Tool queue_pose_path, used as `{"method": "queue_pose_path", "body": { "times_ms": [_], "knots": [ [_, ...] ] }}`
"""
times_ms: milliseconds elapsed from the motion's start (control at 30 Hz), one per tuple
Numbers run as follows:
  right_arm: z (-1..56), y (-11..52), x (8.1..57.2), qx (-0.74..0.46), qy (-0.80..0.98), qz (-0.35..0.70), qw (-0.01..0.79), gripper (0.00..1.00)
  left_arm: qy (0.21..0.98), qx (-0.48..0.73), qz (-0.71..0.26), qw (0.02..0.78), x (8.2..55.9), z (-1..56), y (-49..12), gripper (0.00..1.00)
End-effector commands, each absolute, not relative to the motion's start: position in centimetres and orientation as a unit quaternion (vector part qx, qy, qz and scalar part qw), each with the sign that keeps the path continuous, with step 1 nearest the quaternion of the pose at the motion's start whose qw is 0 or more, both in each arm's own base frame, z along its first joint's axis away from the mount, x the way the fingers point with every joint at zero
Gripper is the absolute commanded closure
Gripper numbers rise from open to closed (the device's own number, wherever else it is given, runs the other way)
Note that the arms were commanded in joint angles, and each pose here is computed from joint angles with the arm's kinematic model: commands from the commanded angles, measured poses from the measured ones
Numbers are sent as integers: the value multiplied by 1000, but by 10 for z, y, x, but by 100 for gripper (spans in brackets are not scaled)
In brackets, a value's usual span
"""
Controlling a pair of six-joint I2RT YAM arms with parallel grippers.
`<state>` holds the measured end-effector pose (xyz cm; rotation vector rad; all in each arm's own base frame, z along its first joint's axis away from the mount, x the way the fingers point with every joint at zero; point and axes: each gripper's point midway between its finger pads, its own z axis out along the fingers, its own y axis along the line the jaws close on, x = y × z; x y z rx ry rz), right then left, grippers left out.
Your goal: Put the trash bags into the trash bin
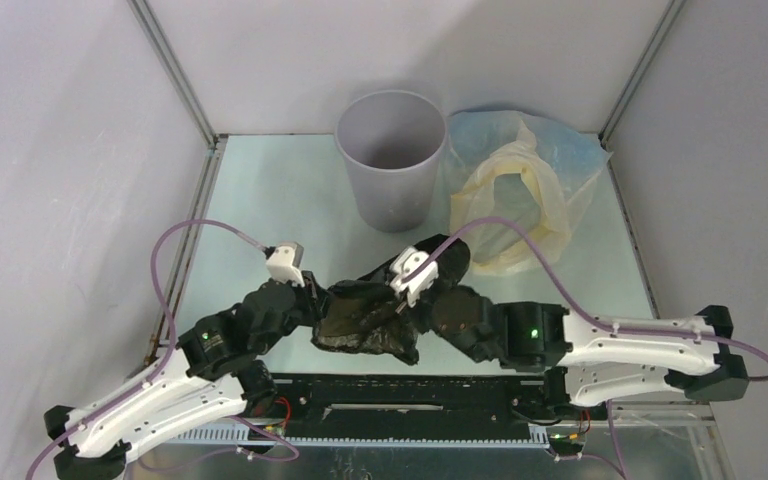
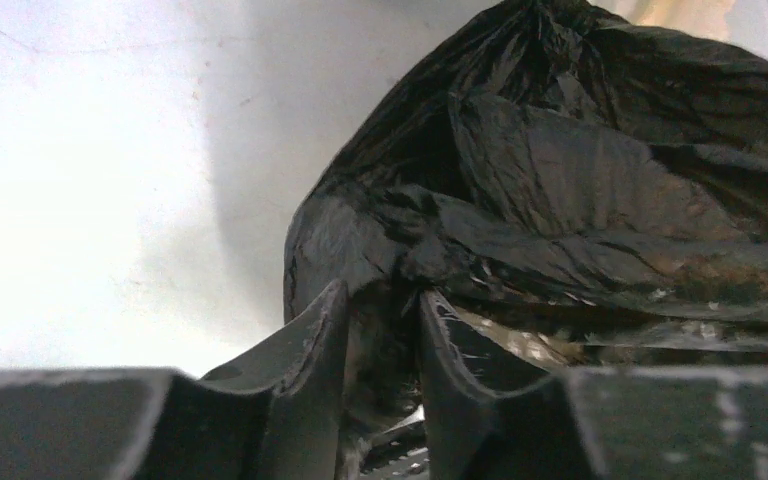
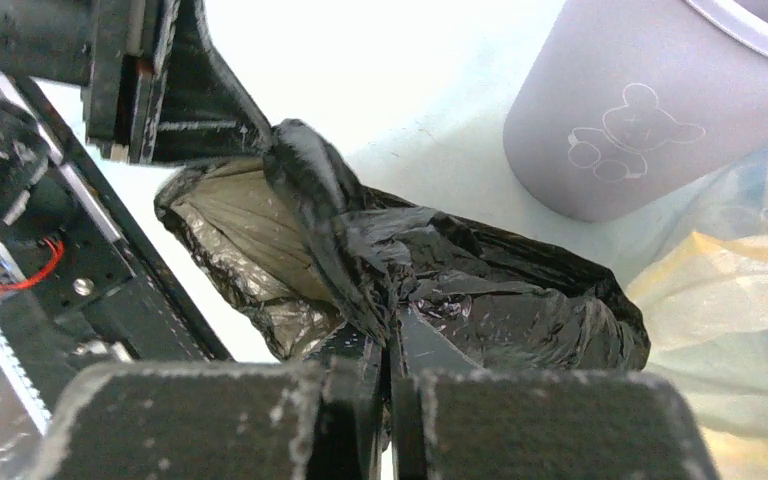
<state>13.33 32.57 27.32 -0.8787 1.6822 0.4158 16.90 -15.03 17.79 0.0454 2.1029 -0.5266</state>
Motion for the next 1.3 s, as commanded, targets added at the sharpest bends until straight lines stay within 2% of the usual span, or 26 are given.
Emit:
{"method": "queue_pose_path", "body": {
  "times_ms": [0, 67, 200, 300, 500, 567, 700, 867, 967, 1000, 1133, 1267],
  "knots": [
    [289, 320, 131, -349, 743, 253, 513, 100, 838, 11, -238, 491, 171, 207, -150, 49],
    [290, 316, 136, -335, 755, 260, 500, 100, 832, 21, -252, 494, 168, 213, -152, 33],
    [288, 314, 145, -314, 773, 268, 482, 100, 825, 41, -272, 494, 162, 219, -155, 17],
    [293, 327, 151, -307, 776, 290, 469, 100, 821, 49, -296, 487, 154, 225, -160, 13],
    [299, 362, 172, -302, 787, 280, 459, 100, 803, 29, -318, 503, 147, 255, -147, 11],
    [296, 373, 177, -304, 791, 279, 451, 100, 790, 65, -329, 513, 142, 263, -150, 1],
    [292, 389, 183, -302, 801, 281, 435, 100, 770, 111, -338, 530, 137, 281, -154, 1],
    [292, 397, 190, -285, 808, 292, 426, 100, 712, 162, -444, 520, 116, 313, -190, 24],
    [294, 398, 196, -269, 811, 295, 427, 100, 696, 186, -504, 476, 99, 312, -214, 30],
    [294, 398, 197, -264, 812, 295, 428, 100, 700, 186, -510, 464, 97, 306, -218, 29],
    [296, 397, 200, -247, 816, 298, 430, 100, 724, 165, -496, 450, 106, 275, -227, 8],
    [297, 402, 196, -244, 815, 314, 421, 100, 737, 156, -470, 459, 119, 258, -235, 1]
  ]
}}
